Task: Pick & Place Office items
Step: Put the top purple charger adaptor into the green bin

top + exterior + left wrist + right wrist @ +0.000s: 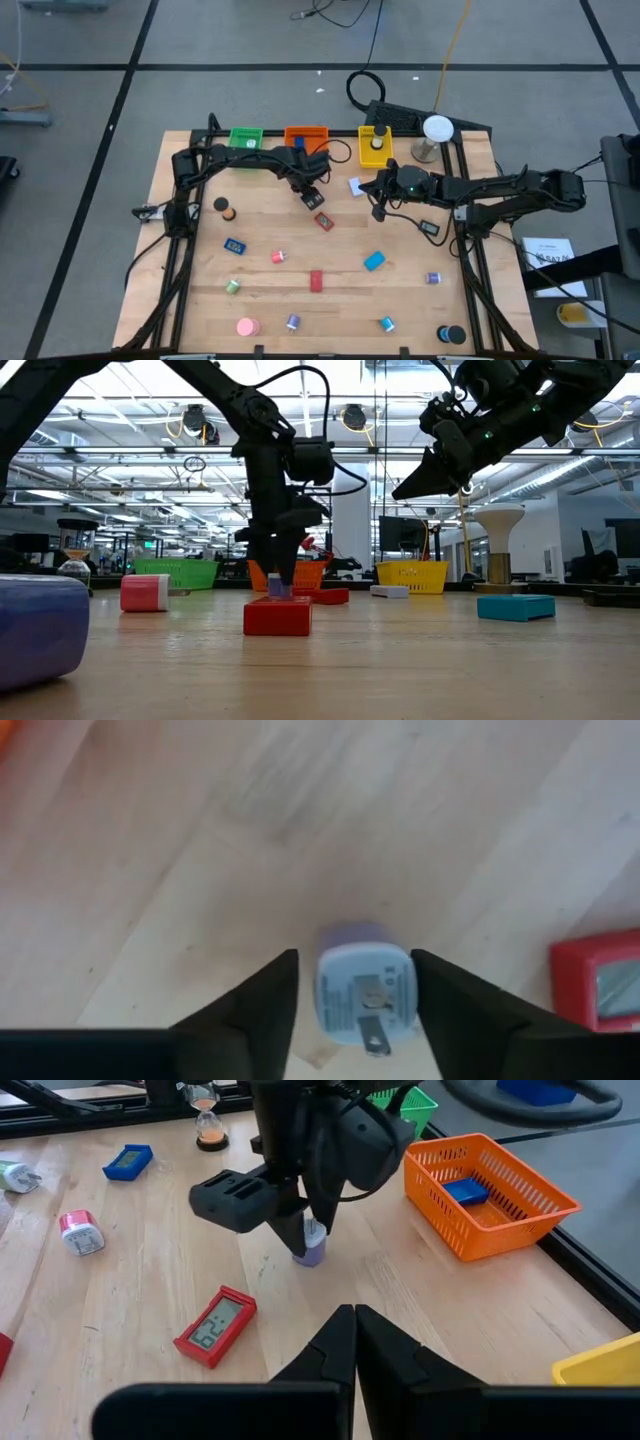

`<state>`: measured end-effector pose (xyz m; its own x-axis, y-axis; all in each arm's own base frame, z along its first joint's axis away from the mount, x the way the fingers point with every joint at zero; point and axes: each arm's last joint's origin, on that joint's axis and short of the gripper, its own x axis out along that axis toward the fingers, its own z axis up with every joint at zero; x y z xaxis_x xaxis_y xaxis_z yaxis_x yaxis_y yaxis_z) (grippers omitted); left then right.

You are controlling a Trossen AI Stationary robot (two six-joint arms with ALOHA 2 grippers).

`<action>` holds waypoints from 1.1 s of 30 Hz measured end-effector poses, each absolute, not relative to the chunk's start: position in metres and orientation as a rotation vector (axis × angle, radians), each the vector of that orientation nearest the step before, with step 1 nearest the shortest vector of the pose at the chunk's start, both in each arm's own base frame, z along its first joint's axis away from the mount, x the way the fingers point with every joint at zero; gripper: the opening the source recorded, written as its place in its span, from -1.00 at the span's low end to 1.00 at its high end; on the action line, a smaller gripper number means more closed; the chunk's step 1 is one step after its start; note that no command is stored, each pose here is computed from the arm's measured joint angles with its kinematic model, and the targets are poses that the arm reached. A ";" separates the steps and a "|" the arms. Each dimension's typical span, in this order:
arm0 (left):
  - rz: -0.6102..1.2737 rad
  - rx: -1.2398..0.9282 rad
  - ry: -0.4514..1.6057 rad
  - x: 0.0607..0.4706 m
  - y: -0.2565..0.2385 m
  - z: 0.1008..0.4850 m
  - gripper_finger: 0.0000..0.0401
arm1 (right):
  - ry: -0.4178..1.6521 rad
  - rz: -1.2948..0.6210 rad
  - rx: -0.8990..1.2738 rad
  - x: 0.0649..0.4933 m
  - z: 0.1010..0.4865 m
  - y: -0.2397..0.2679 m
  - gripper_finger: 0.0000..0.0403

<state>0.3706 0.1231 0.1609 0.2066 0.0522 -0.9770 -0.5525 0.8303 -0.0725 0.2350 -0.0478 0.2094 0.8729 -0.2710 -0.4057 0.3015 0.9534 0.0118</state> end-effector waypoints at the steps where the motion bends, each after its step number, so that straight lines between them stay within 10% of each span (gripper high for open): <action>1: 0.431 -0.446 1.313 0.370 0.122 0.161 -0.11 | 0.413 -0.299 0.076 0.235 0.209 -0.048 -1.00; 11: 0.305 -0.266 1.459 0.354 0.114 0.175 -0.31 | 0.415 -0.297 0.065 0.235 0.209 -0.048 -1.00; 23: 0.454 0.024 1.512 0.265 0.117 0.287 -0.30 | 0.423 -0.297 0.065 0.235 0.209 -0.048 -1.00; 33: 0.807 -0.350 1.318 0.194 0.194 0.292 -0.30 | 0.423 -0.297 0.065 0.235 0.209 -0.048 -1.00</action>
